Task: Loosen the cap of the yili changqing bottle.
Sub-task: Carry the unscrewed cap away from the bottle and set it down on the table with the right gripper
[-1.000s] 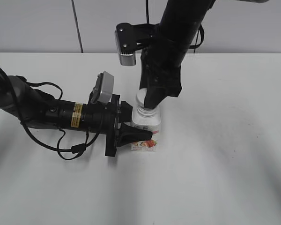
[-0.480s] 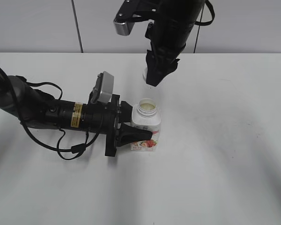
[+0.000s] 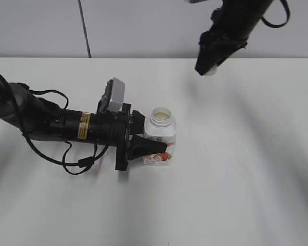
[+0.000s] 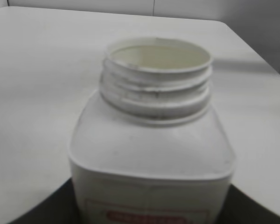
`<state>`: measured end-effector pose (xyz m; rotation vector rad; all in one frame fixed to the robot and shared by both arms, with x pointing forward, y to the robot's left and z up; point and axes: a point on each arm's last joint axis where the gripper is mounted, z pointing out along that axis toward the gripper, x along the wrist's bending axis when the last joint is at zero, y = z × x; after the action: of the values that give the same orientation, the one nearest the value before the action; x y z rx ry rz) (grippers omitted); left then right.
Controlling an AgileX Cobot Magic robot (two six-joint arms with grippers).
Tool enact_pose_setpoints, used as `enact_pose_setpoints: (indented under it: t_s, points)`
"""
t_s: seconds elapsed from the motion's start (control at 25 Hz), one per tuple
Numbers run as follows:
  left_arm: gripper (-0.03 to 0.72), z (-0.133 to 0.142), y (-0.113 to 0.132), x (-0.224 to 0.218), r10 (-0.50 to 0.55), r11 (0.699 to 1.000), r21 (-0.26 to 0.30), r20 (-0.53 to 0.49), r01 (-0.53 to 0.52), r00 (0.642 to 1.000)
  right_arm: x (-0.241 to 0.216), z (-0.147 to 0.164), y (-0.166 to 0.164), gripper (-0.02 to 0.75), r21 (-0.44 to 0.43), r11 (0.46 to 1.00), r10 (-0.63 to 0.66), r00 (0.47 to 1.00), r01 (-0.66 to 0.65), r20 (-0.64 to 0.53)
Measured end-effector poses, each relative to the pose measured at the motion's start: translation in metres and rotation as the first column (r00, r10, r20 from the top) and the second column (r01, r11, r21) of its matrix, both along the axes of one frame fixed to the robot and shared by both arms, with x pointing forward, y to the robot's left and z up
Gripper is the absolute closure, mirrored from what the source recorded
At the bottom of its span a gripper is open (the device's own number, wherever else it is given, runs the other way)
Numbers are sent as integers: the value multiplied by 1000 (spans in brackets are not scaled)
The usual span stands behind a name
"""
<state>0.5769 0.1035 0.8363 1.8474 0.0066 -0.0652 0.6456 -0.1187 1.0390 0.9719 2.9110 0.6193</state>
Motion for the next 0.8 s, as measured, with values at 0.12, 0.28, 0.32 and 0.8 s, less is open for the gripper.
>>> enact_pose_setpoints:
  t_s: [0.12,0.28,0.32,0.8]
  points:
    - [333,0,0,0,3,1000,0,-8,-3,1000,11,-10,-41,351,19,987,-159,985,161,-73]
    - [333,0,0,0,6,1000,0,-15,-6,1000,15,-42,-95,351,1,932,-356,918,362,-176]
    - [333,0,0,0,7,1000,0,-18,-7,1000,15,-51,-109,351,8,912,-402,895,411,-191]
    - [333,0,0,1,12,1000,2,-20,-12,1000,-25,-140,-189,353,-77,721,-676,676,688,-293]
